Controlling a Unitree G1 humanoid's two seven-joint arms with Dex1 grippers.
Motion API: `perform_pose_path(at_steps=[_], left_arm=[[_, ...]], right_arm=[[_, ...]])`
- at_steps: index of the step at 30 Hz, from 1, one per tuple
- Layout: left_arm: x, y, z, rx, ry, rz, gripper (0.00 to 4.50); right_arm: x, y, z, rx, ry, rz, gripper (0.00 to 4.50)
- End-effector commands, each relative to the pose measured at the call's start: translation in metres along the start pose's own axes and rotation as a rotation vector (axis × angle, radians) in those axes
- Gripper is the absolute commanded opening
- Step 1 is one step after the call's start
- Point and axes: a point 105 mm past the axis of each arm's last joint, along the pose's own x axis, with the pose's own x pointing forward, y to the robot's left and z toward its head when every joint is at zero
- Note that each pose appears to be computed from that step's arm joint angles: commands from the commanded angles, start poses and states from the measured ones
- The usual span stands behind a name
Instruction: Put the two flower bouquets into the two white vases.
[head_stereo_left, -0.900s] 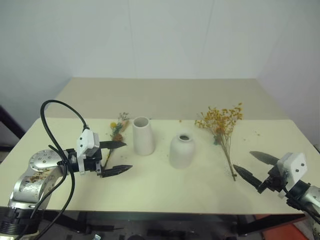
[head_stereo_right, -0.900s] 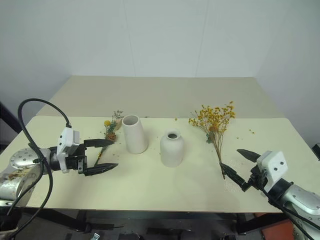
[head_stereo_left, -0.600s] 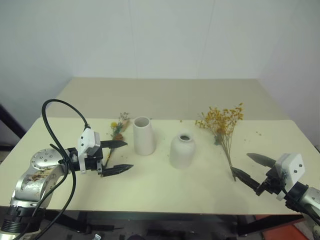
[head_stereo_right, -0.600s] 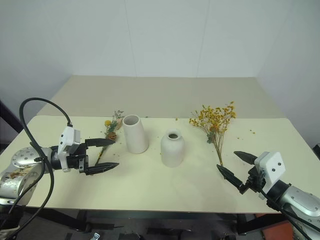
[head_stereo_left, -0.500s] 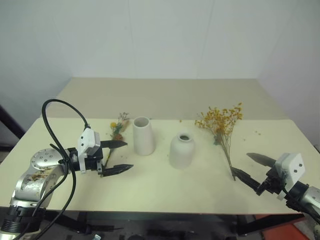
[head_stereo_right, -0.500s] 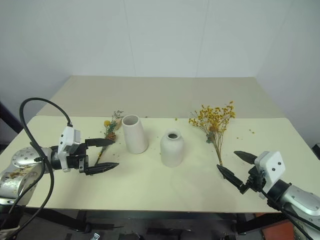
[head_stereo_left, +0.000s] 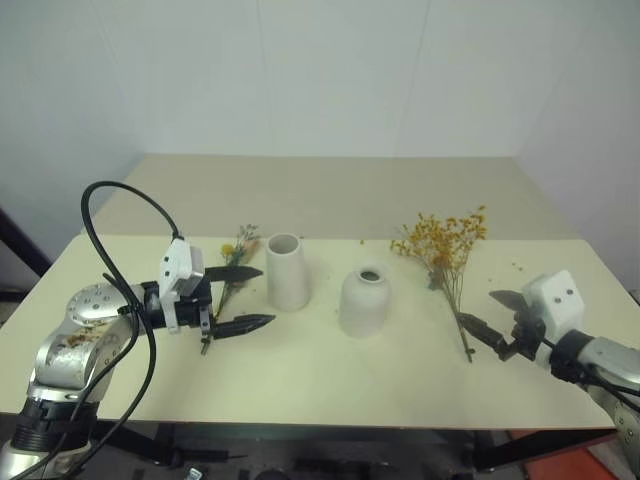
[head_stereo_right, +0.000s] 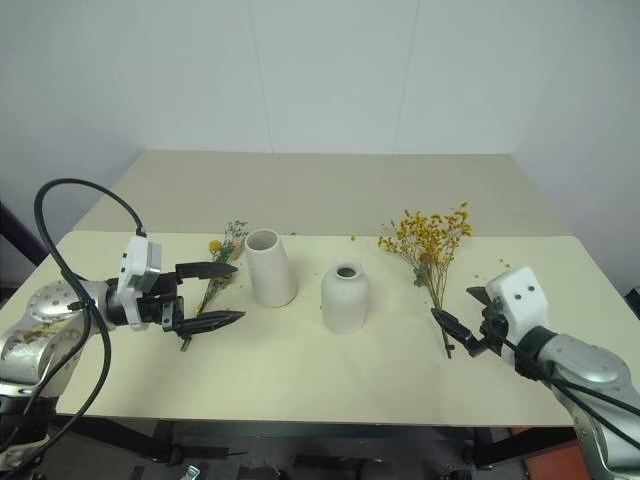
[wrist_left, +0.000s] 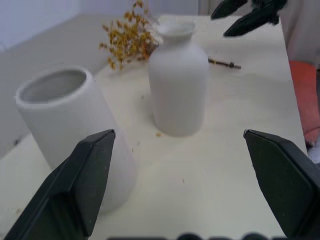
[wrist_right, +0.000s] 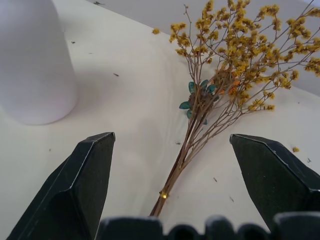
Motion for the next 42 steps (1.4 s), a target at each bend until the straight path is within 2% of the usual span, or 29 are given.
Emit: perform_pose_path(at_steps=[1,5,10,26,29,35,40,42], left_arm=[[0.013,-0.007,0.024,0.021,-0.026,-0.082,4.5],[0.024,0.0,0.032,0.036,0.0,-0.119,4.5],[0.036,0.005,0.045,0.061,-0.007,-0.166,4.5],[0.069,0.003,0.062,0.131,0.019,-0.251,4.5],[0.072,0.002,0.062,0.141,0.018,-0.261,4.5],[0.072,0.003,0.061,0.145,0.02,-0.257,4.5],[0.072,0.004,0.06,0.147,0.023,-0.247,4.5],[0.071,0.006,0.06,0.149,0.023,-0.24,4.5]], right_arm=[[0.005,-0.001,0.008,0.009,0.061,-0.024,4.34],[0.015,-0.004,0.003,0.04,0.161,-0.063,4.34],[0.024,-0.004,0.004,0.057,0.212,-0.065,4.34],[0.067,-0.024,-0.017,0.092,0.374,-0.151,4.34],[0.073,-0.029,-0.023,0.108,0.401,-0.166,3.81],[0.08,-0.034,-0.03,0.121,0.42,-0.184,1.97],[0.086,-0.039,-0.025,0.167,0.389,-0.208,0.19],[0.087,-0.044,-0.017,0.202,0.351,-0.235,0.03]])
